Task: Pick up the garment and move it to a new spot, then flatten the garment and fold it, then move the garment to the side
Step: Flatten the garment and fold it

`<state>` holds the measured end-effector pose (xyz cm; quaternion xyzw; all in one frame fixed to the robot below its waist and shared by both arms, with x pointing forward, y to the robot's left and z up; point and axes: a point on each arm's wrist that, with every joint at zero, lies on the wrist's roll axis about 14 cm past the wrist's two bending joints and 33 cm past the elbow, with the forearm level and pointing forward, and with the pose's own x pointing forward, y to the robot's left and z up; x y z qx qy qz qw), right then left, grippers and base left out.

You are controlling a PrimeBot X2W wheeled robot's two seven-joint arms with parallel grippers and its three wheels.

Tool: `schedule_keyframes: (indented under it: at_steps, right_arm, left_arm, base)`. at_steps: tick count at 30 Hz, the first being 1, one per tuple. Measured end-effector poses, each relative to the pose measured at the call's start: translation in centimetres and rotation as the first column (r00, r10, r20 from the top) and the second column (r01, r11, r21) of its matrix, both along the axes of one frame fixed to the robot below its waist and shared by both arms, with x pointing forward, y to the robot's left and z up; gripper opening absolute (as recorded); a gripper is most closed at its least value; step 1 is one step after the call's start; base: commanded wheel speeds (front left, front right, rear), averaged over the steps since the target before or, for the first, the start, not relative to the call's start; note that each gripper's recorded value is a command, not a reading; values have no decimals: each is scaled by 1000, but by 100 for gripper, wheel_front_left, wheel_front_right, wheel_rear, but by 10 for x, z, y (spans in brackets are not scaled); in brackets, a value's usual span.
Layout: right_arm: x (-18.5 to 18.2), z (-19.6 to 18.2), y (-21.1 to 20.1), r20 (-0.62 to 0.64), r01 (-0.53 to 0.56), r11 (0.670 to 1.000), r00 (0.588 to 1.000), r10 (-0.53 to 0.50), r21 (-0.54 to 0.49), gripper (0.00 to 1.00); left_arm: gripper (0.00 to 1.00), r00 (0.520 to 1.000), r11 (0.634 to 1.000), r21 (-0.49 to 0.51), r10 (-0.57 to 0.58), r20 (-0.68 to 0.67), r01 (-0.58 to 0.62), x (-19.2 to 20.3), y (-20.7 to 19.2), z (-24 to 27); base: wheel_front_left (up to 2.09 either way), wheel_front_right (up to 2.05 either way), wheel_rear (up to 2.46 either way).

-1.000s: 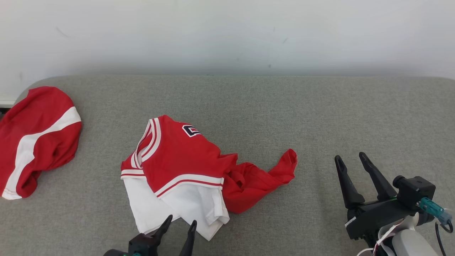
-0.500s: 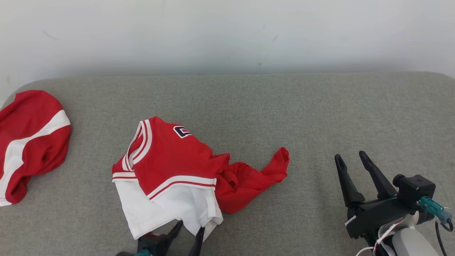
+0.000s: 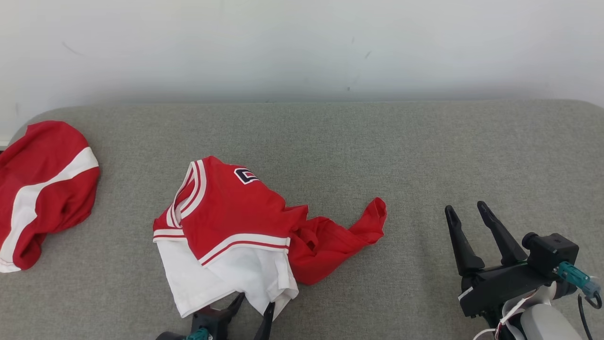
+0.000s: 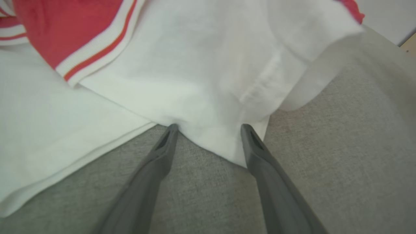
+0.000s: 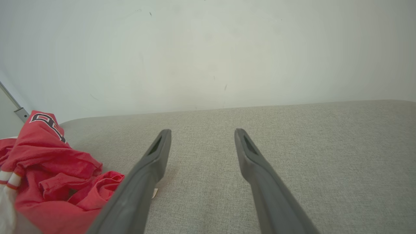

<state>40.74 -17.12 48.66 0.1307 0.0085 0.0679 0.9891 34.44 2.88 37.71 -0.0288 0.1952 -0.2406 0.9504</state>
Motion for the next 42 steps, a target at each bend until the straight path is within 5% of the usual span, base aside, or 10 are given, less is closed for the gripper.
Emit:
schedule_keyframes:
  at_steps: [16,17,19,32,42]
  right_arm:
    - [-2,1,3,1,-9,1000,1000,9,1,100]
    - [-2,1,3,0,-9,1000,1000,9,0,100]
    - [-2,0,3,-1,-10,1000,1000,10,-1,100]
    - [-2,4,3,12,-8,1000,1000,8,3,100]
    - [-1,9,18,28,-44,999,999,43,11,100]
  left_arm:
    - [98,998,999,31,-11,-54,13,-6,0,-1]
    - [81,998,999,28,-22,-58,23,-7,-2,-2]
    - [0,998,999,35,-31,-57,33,-8,-3,-3]
    - [0,981,994,-9,107,161,-107,33,26,46]
    - [0,848,966,-62,249,467,-250,65,85,147]
  base:
    - [0,0,0]
    - [0,0,0]
    - [0,0,0]
    - [0,0,0]
    - [0,0,0]
